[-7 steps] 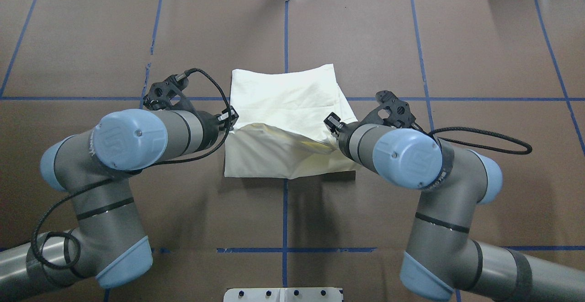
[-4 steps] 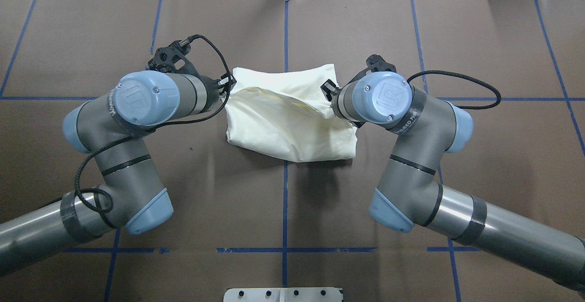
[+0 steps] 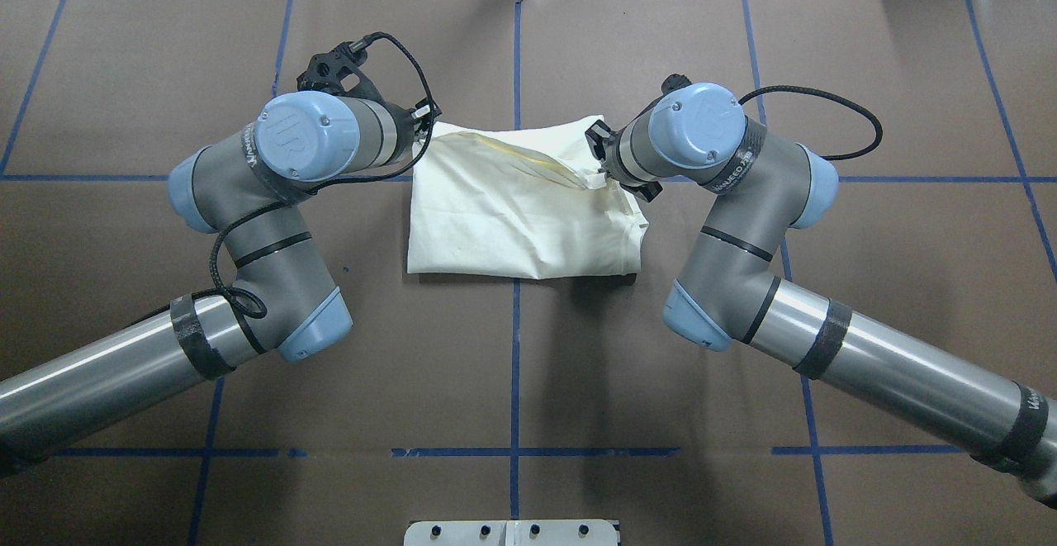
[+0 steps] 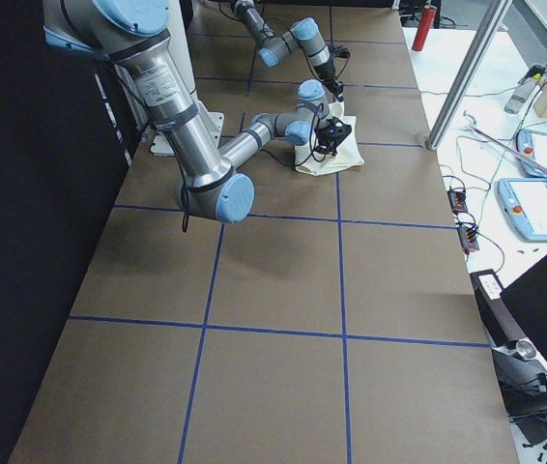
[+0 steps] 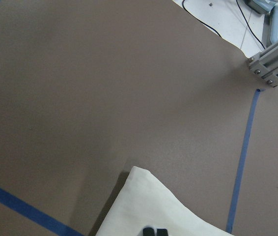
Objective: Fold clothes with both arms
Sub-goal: 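Lay the lifted half over the far half with both grippers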
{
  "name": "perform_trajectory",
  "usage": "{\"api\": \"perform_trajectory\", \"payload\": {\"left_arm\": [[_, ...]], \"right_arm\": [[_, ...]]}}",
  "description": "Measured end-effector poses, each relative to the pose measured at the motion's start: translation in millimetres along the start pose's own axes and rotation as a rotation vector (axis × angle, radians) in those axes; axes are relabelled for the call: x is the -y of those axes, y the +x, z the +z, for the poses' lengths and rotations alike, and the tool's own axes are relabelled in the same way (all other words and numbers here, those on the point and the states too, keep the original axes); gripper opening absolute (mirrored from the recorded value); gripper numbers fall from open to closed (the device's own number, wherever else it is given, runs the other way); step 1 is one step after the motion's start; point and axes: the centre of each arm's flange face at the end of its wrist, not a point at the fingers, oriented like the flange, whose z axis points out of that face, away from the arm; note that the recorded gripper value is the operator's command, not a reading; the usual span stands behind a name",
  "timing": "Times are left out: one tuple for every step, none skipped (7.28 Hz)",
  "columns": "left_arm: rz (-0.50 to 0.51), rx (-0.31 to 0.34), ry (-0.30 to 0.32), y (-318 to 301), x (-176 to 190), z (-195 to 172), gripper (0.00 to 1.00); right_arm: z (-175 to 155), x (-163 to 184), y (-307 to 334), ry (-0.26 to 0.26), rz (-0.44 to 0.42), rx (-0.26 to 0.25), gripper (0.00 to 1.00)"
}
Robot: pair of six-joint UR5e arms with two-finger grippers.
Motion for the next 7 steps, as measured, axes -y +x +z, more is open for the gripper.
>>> {"api": "perform_trajectory", "payload": {"left_arm": [[0.033, -0.01, 0.004, -2.1, 4.0, 7.4, 0.51], [0.071, -0.035, 0.008, -3.7, 10.2, 8.4, 0.51], [0.092, -0.077, 0.01, -9.4, 17.0, 6.6, 0.51], [0.099, -0.106, 0.001, -19.0, 24.3, 5.3, 0.51], [0.111, -0.116, -0.031, -25.6, 30.5, 3.6, 0.47], [0.129, -0.121, -0.063, -29.2, 33.1, 1.1, 0.41], [0.139, -0.128, -0.079, -29.3, 33.1, -2.0, 0.23]], "right_arm": [[5.7, 2.7, 1.2, -0.002, -0.006, -0.005, 0.0], [8.6, 3.8, 2.3, -0.002, -0.012, -0.008, 0.23], [10.1, 5.1, 2.9, -0.001, -0.02, -0.009, 0.99], [9.6, 7.1, 2.4, 0.0, -0.044, -0.007, 1.0], [5.2, 10.7, -0.3, -0.01, -0.094, 0.001, 1.0], [-6.0, 13.0, -6.1, -0.038, -0.145, 0.019, 1.0], [-25.5, 13.4, -14.8, -0.068, -0.171, 0.05, 1.0]]}}
